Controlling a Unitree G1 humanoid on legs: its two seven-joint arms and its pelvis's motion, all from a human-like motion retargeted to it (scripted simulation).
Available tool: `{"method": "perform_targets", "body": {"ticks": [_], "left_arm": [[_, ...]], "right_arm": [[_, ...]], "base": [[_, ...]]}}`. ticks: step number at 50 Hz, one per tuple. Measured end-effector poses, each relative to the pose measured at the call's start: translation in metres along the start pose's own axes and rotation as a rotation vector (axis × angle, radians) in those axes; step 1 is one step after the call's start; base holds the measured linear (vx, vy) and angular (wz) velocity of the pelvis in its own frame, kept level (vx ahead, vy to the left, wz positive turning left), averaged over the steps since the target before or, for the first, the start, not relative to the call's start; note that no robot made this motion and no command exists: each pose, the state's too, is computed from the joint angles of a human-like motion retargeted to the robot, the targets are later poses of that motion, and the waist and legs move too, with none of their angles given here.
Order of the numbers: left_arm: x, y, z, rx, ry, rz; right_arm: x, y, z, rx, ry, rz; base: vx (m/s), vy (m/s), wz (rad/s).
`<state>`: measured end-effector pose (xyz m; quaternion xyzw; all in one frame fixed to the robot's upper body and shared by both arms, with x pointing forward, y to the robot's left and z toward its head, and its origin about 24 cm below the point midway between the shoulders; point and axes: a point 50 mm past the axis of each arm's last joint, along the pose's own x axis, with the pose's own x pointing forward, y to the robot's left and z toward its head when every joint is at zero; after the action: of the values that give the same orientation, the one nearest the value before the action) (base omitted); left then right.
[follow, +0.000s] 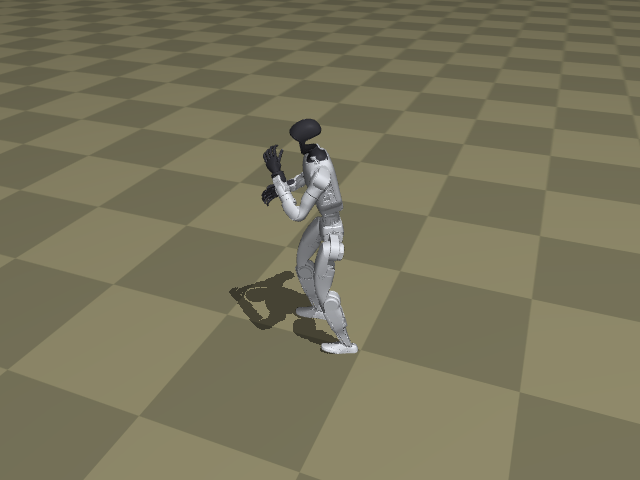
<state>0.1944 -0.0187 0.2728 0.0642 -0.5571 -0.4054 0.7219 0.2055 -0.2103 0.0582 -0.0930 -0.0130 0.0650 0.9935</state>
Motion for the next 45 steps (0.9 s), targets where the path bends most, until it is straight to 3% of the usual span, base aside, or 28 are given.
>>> {"method": "perform_targets", "body": {"ticks": [5, 10, 14, 17, 20, 23, 27, 31, 35, 40, 45], "left_arm": [[-0.111, 0.022, -0.033, -0.001, 0.460, 0.128], [-0.236, 0.032, -0.007, -0.060, 0.925, 0.353], [-0.300, 0.039, 0.031, -0.072, 1.186, 0.484], [-0.322, 0.047, 0.046, -0.040, 1.284, 0.515], [-0.328, 0.050, 0.043, 0.061, 1.295, 0.585], [-0.318, 0.049, 0.022, 0.098, 1.248, 0.670], [-0.269, 0.061, -0.005, 0.146, 1.065, 0.542], [-0.216, 0.067, -0.008, 0.200, 0.860, 0.353], [-0.184, 0.067, -0.007, 0.196, 0.695, 0.380], [-0.159, 0.062, -0.024, 0.189, 0.581, 0.516], [-0.136, 0.053, -0.032, 0.042, 0.481, 0.572]], "right_arm": [[0.040, 0.030, 0.051, 0.151, -0.304, -0.043], [0.066, 0.064, 0.110, 0.295, -0.581, -0.049], [0.089, 0.093, 0.162, 0.206, -0.758, 0.081], [0.106, 0.111, 0.200, -0.054, -0.893, 0.151], [0.134, 0.120, 0.210, -0.375, -0.905, 0.124], [0.163, 0.111, 0.174, -0.504, -0.684, 0.090], [0.145, 0.065, 0.098, -0.225, -0.408, -0.052], [0.075, 0.027, 0.004, -0.022, -0.082, -0.133], [-0.003, 0.010, -0.068, 0.058, 0.252, -0.195], [-0.073, -0.005, -0.089, 0.166, 0.377, -0.496], [-0.061, 0.001, -0.084, 0.228, 0.311, -0.623]], "base": [[-0.63, 0.31, -0.98], [-0.71, 0.17, -1.13], [-0.95, 0.11, -0.90], [-1.15, 0.08, -0.33], [-1.12, 0.03, 0.03], [-0.92, -0.04, 1.05], [-0.61, 0.00, 2.30], [-0.40, 0.20, 3.25], [-0.27, 0.46, 4.18], [-0.12, 0.71, 4.06], [0.05, 0.56, 4.24]]}}
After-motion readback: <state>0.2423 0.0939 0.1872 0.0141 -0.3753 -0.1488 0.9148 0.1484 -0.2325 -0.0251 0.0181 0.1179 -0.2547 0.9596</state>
